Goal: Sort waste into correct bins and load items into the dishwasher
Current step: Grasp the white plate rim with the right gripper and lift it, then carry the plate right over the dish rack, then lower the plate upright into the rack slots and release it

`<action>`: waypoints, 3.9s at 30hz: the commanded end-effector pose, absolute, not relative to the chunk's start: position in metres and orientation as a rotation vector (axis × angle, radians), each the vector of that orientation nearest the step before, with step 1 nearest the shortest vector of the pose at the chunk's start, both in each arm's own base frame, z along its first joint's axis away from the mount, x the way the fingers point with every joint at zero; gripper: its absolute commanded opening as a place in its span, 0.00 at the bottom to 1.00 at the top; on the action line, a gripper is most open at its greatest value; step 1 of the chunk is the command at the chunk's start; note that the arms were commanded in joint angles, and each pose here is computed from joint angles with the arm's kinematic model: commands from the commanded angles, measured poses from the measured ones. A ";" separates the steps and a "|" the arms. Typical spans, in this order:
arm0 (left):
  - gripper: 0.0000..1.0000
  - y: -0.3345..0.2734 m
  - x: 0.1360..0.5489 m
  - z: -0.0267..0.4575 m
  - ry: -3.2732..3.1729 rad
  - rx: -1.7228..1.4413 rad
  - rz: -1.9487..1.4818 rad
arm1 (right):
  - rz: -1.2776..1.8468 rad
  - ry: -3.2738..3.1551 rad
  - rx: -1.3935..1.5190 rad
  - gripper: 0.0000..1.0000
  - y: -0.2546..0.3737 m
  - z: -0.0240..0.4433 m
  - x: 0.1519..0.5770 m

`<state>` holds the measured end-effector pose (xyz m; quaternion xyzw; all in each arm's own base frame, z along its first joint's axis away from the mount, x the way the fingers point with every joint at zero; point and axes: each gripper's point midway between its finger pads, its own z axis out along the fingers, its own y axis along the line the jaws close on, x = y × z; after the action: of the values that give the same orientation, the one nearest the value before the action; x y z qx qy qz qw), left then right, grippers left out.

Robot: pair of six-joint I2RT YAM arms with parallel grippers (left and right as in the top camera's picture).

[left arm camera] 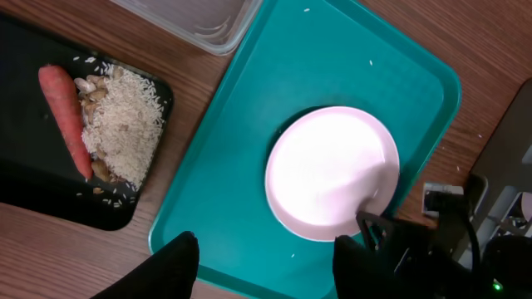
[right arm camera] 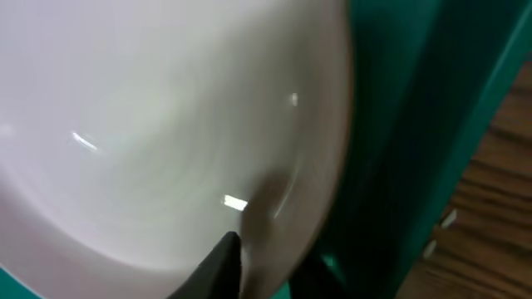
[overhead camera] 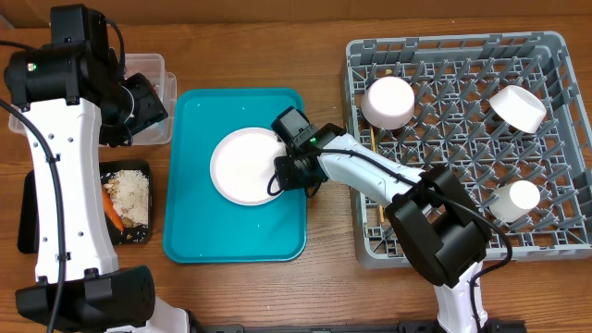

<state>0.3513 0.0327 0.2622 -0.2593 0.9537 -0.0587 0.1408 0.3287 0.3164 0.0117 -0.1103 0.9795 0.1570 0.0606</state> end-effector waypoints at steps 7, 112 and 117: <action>0.60 0.031 0.354 0.265 2.752 -0.714 -0.164 | 0.399 2.874 -0.278 0.04 0.315 0.016 0.353; 0.65 0.031 0.353 0.265 2.758 -0.706 -0.156 | 0.637 2.329 0.087 0.04 -0.065 0.202 0.449; 0.65 0.032 0.352 0.264 2.761 -0.708 -0.155 | 0.496 2.392 0.226 0.04 -0.087 0.189 0.448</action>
<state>0.3509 0.0333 0.2621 -0.2583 0.9541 -0.0565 0.1404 0.4467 -0.0856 0.1803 0.1052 0.9188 0.1977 0.3250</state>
